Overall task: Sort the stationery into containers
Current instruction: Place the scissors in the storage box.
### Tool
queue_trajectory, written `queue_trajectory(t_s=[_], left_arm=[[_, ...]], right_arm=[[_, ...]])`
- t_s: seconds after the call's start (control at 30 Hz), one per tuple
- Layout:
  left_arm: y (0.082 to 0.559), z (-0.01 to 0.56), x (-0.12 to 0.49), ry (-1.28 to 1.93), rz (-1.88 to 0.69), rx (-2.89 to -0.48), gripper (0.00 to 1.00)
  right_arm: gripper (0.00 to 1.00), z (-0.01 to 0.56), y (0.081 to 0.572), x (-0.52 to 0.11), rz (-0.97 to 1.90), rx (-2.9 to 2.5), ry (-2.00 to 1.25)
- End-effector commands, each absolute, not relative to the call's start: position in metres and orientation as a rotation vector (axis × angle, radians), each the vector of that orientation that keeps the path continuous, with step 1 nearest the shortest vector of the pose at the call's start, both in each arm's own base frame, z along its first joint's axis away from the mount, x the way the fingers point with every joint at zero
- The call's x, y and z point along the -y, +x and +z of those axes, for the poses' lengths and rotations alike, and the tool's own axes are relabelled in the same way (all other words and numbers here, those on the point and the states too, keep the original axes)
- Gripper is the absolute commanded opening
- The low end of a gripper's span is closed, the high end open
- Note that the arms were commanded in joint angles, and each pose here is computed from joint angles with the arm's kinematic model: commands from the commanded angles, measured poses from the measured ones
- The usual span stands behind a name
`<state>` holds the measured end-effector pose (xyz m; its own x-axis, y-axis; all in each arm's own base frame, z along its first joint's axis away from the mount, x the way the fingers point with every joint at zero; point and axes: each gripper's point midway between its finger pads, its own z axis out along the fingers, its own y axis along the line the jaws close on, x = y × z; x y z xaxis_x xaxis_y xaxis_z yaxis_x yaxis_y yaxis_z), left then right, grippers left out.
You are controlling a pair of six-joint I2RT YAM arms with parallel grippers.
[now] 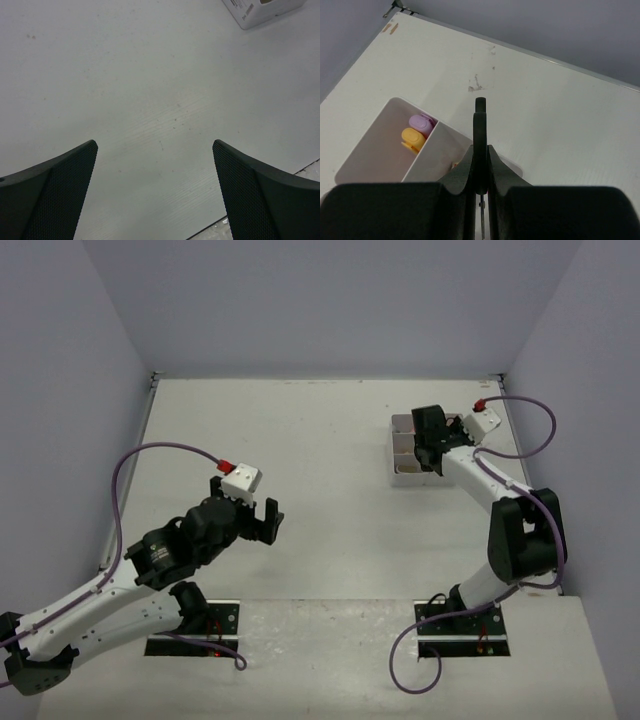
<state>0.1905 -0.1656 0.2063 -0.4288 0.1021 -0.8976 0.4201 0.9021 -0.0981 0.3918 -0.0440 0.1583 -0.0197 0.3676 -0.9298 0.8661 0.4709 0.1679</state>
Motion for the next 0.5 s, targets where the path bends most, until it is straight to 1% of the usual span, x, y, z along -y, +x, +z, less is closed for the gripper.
queue_trajectory(t_s=[0.0,0.27,0.47], left_arm=[[0.193,0.21,0.17,0.395,-0.393,-1.964,1.0],[0.193,0.21,0.171,0.401,-0.396,-1.963,1.0],[0.192,0.209,0.173,0.412,-0.403,-1.964,1.0]], right_arm=[[0.0,0.165,0.39,0.059,-0.627,-1.503,1.161],[0.0,0.144,0.396,0.062,-0.641,-1.527,1.185],[0.0,0.141,0.401,0.062,-0.659,-1.549,1.169]])
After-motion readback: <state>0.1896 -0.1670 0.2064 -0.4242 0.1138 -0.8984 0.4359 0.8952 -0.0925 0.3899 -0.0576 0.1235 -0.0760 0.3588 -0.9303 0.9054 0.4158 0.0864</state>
